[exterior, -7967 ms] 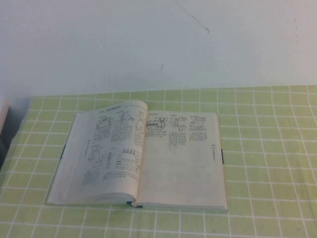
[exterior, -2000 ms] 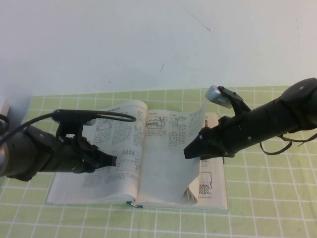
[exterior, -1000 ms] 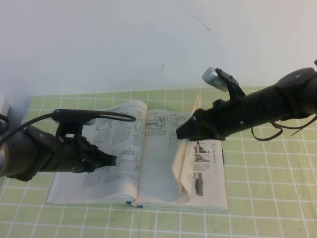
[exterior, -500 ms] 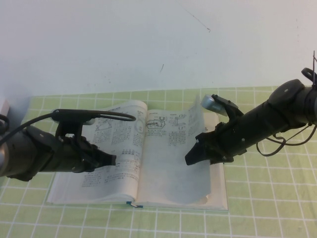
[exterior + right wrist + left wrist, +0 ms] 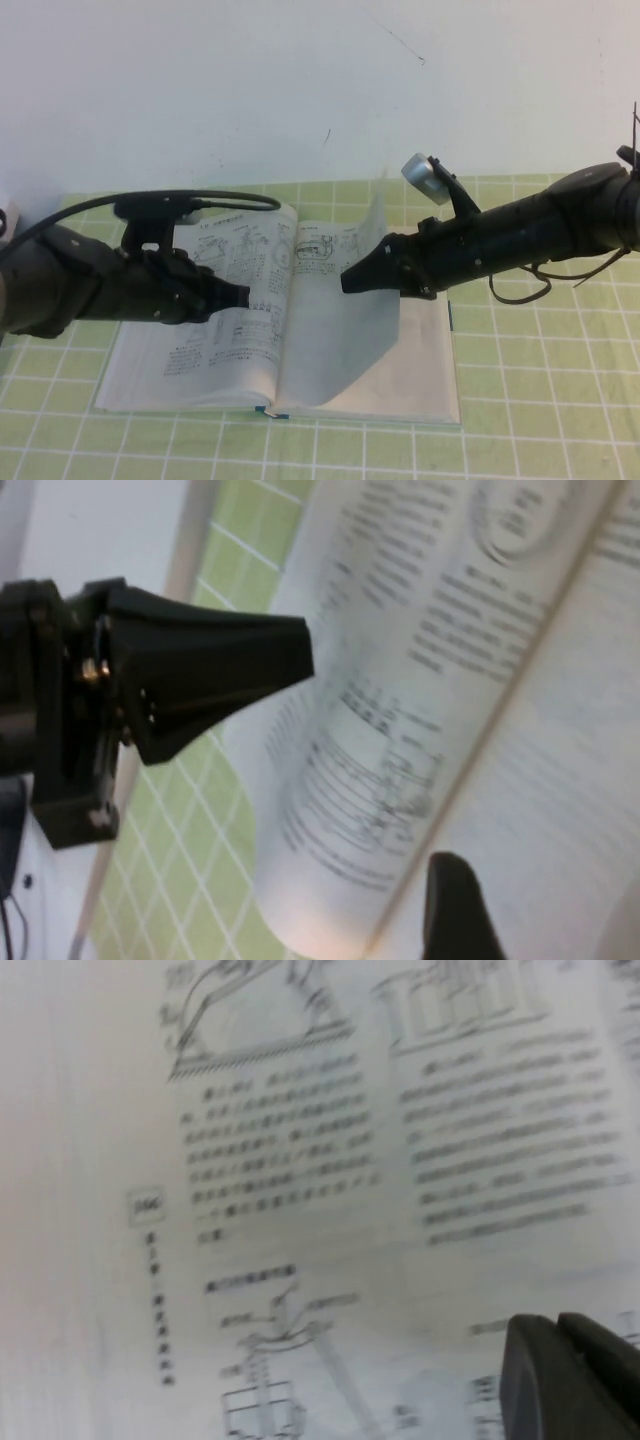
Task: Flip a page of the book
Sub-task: Open the closed book
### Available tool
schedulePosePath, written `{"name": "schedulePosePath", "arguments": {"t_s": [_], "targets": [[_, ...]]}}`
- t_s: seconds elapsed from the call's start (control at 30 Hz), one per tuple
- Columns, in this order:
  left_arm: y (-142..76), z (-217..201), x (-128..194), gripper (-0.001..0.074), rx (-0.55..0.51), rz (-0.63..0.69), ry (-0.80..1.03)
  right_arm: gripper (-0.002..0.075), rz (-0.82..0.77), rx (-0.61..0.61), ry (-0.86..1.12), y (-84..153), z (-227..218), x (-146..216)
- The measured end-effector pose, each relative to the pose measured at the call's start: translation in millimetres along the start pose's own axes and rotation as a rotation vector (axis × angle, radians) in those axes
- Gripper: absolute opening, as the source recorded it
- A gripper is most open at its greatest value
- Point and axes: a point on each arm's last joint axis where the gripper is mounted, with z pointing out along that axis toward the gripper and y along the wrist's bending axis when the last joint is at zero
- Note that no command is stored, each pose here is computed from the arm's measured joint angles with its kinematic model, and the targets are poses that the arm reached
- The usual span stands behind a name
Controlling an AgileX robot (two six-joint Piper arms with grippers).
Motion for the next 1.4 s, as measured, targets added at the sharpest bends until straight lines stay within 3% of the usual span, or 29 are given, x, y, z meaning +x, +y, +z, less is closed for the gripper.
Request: {"name": "schedulePosePath", "arguments": {"t_s": [0.4,0.67,0.8,0.93,1.4], "targets": [[-46.6,-65.9,-11.3,-0.0004,0.270,0.128,-0.009,0.0375,-0.007,-0.054,-0.081,4.4,-0.1,-7.2],[-132.6,-88.5,21.3,-0.0004,0.429,0.453,0.022,0.0375,-0.003,-0.063,-0.083,5.2,-0.2,-7.4],[-164.5,-84.5,48.9,-0.0004,0.414,0.574,-0.022,0.0375,0.000,-0.073,-0.084,6.1,-0.2,-7.5],[-177.6,-81.0,68.7,-0.0004,0.367,0.624,-0.092,0.0375,0.002,-0.076,-0.086,6.4,-0.3,-7.7],[-169.7,-23.5,87.0,-0.0003,0.137,0.687,-0.154,0.0375,-0.004,-0.108,-0.086,9.4,-0.5,-7.6]]}}
